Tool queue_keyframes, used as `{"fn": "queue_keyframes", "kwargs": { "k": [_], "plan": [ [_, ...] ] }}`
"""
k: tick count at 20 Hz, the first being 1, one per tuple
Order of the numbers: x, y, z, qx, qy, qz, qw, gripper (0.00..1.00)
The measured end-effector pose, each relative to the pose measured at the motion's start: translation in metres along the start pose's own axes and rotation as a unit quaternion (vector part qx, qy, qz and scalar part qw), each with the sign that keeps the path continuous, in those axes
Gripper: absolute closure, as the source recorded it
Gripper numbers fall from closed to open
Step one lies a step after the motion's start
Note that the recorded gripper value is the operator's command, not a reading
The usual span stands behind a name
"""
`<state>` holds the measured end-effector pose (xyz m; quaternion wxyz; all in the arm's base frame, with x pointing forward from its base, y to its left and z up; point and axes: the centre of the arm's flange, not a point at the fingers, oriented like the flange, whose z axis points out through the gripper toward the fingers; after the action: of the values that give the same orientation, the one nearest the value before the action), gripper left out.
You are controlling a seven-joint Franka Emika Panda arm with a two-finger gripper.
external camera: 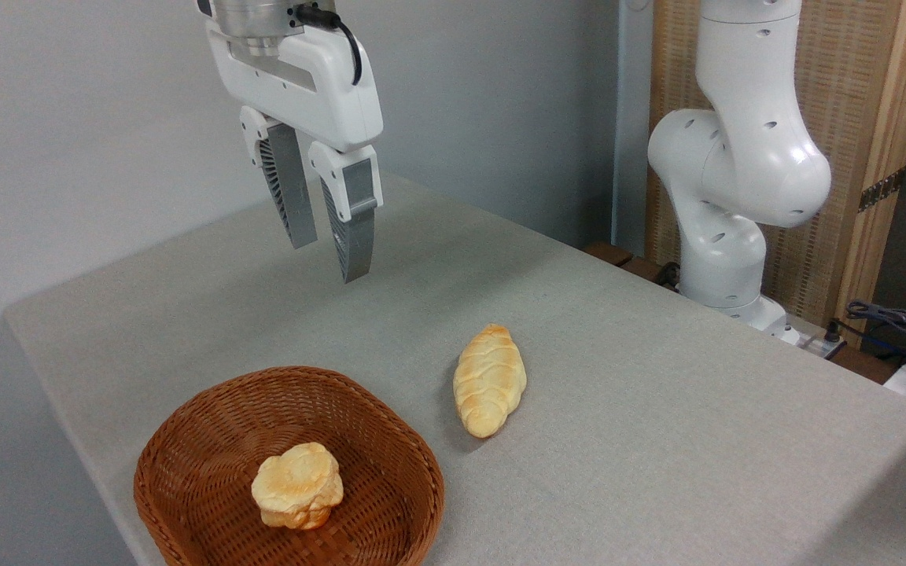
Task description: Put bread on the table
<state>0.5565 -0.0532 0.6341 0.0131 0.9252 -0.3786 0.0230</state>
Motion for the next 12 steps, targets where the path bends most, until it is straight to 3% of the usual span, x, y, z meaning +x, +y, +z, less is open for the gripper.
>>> {"fn": "queue_keyframes", "kwargs": {
  "k": [12],
  "plan": [
    [-0.0047, -0.0061, 0.0001, 0.0, 0.0, -0.007, 1.0, 0.0]
  ]
}}
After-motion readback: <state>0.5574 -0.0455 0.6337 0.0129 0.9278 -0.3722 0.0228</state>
